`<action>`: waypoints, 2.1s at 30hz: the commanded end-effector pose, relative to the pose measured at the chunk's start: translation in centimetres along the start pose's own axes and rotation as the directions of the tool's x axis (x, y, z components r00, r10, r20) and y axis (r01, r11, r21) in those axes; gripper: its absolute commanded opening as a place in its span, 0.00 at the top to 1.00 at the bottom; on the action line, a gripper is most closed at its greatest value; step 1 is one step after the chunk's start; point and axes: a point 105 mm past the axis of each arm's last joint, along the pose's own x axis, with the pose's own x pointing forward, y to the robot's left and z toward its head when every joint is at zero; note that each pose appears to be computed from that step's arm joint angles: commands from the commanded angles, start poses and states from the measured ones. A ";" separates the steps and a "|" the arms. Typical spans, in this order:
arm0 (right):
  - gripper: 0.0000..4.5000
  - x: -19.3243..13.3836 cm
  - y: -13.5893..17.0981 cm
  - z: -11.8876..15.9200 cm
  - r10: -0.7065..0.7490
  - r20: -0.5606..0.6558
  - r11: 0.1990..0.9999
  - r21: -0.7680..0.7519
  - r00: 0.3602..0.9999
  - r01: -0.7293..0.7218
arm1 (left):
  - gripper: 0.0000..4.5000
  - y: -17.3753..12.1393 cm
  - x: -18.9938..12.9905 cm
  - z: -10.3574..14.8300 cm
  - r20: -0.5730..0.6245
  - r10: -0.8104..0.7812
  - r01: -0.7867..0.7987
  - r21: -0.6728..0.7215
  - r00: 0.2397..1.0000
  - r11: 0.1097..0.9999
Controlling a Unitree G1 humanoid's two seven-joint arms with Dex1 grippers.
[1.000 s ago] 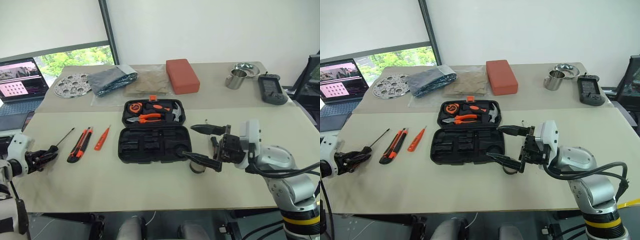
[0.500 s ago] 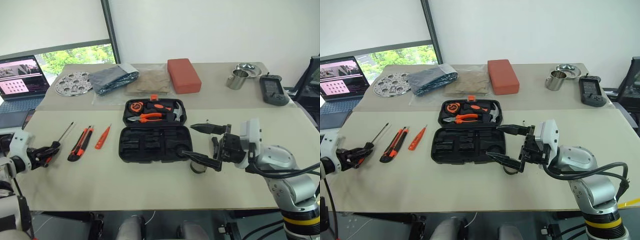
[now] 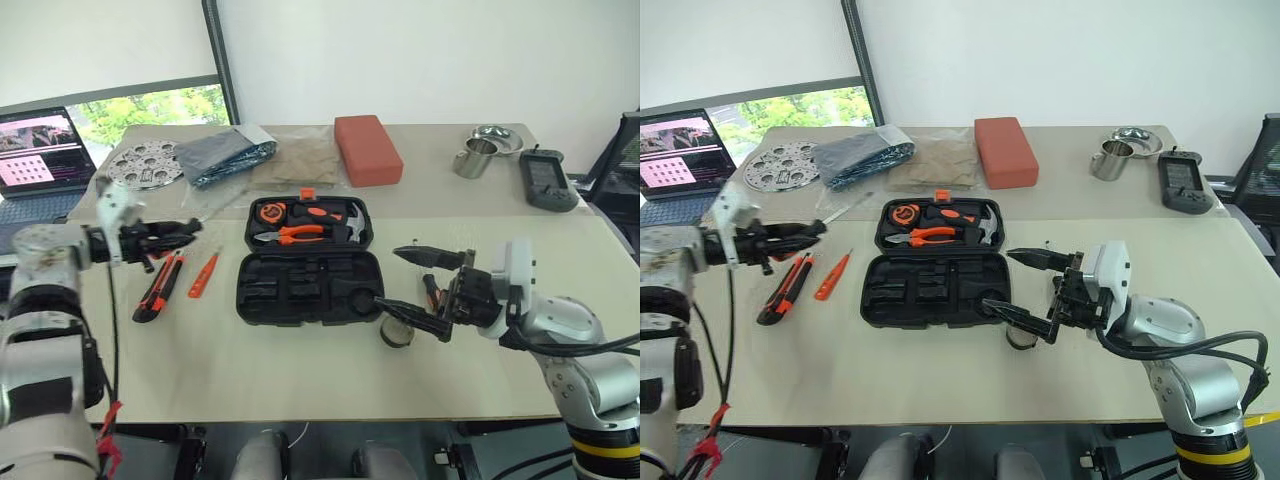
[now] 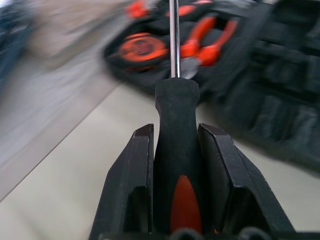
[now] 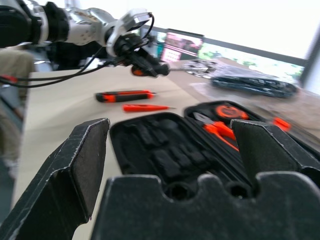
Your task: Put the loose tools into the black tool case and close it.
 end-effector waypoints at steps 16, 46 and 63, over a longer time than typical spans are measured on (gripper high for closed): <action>0.00 -3.3 -0.6 -0.5 -0.224 -0.080 0.971 -0.098 0.971 0.216 | 0.80 -3.8 10.8 4.0 -0.155 -0.262 0.296 0.261 0.952 0.919; 0.00 -2.8 -0.5 -0.3 -0.218 -0.074 0.972 -0.105 0.973 0.209 | 0.80 -4.9 12.7 1.2 -0.397 -0.255 0.376 0.267 0.882 0.887; 0.00 -2.6 -0.4 -0.5 -0.217 -0.069 0.972 -0.107 0.974 0.209 | 0.80 -4.2 13.3 1.4 -0.427 -0.186 0.321 0.269 0.885 0.908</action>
